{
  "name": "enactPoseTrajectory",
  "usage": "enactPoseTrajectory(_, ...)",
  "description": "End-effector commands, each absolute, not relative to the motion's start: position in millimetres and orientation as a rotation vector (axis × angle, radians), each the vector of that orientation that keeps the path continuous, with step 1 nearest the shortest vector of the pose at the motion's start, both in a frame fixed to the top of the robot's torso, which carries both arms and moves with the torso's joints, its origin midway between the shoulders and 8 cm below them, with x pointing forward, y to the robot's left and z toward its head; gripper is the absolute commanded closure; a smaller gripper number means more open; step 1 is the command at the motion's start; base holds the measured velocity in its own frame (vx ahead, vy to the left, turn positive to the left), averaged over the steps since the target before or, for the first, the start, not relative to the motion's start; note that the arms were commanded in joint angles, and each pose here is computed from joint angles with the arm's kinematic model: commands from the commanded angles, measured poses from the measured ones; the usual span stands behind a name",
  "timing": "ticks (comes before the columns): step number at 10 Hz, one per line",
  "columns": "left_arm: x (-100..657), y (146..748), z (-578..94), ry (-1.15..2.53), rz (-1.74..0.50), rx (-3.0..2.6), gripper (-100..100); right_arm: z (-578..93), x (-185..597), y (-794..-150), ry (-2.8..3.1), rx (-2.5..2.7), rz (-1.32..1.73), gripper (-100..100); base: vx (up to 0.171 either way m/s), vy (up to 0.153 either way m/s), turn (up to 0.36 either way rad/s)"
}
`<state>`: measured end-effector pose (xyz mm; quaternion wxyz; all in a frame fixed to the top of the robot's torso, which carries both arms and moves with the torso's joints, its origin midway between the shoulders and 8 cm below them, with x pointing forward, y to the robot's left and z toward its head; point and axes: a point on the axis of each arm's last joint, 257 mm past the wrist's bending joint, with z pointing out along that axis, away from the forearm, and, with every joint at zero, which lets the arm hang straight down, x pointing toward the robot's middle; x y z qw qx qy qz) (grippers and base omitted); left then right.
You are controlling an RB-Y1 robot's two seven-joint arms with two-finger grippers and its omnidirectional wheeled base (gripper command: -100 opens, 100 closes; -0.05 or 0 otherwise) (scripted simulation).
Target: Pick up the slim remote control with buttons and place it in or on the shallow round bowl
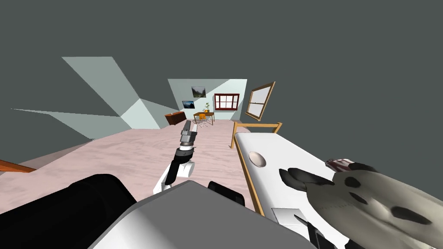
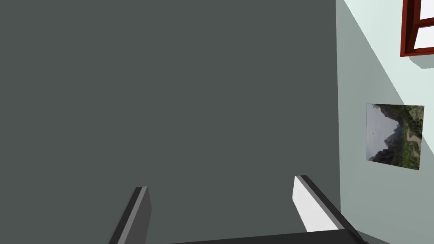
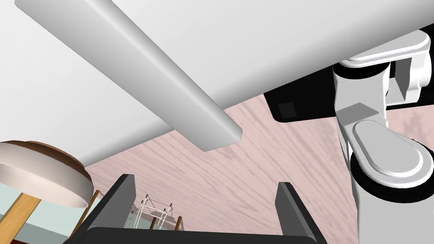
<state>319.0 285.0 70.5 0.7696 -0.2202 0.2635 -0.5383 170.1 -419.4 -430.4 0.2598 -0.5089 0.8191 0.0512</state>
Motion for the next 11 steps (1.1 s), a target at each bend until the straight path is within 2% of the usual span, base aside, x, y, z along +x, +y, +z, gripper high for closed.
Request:
enactPoseTrajectory(1,319,285,70,0.572,-1.168,-0.478,0,-442,155,-442,2.243,-1.468,0.097,-100,0.06,0.034,0.155)
enactPoseTrajectory(11,319,285,70,0.572,-1.168,-0.478,0,-472,79,-523,2.327,-1.814,-0.028,-100,0.059,0.03,0.111)
